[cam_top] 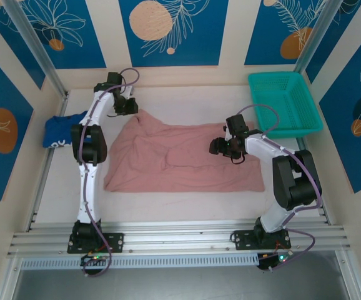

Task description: Fold the inside-out t-shirt

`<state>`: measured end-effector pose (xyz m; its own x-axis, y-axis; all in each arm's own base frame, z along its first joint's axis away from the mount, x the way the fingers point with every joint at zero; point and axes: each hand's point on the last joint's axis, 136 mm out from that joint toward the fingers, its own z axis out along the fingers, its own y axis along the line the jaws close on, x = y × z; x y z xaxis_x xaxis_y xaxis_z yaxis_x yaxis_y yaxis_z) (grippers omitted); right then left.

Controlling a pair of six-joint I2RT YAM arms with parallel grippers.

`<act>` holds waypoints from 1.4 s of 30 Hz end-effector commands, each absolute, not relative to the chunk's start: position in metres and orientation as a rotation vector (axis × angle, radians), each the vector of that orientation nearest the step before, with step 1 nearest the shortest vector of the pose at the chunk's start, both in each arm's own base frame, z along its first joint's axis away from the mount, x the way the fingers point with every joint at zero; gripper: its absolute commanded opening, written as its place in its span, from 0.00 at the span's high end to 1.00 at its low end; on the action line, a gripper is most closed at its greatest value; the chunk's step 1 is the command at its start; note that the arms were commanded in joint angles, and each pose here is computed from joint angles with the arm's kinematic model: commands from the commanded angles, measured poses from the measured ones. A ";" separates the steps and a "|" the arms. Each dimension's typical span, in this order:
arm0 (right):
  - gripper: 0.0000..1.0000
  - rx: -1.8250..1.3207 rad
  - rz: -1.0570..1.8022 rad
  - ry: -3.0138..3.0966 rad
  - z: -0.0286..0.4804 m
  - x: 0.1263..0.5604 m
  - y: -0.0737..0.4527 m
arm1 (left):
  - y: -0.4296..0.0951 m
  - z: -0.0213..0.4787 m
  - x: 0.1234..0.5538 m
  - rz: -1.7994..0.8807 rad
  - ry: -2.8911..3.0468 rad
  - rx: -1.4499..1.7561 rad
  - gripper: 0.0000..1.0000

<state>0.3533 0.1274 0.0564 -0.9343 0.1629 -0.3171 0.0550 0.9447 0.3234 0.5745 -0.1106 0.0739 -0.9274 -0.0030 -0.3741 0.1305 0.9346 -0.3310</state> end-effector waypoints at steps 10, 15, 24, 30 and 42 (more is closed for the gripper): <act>0.32 0.135 0.476 2.776 0.050 0.349 0.133 | -0.126 0.085 0.569 -0.559 2.718 0.117 0.65; 0.32 0.135 0.473 2.781 0.048 0.348 0.133 | -0.139 0.082 0.571 -0.637 2.701 0.119 0.63; 0.32 0.136 0.469 2.783 0.047 0.347 0.132 | -0.137 0.072 0.569 -0.588 2.740 0.092 0.59; 0.32 0.136 0.470 2.784 0.047 0.347 0.133 | -0.135 0.062 0.565 -0.534 2.774 0.089 0.55; 0.32 0.137 0.468 2.788 0.046 0.346 0.132 | -0.140 0.051 0.565 -0.545 2.789 0.090 0.53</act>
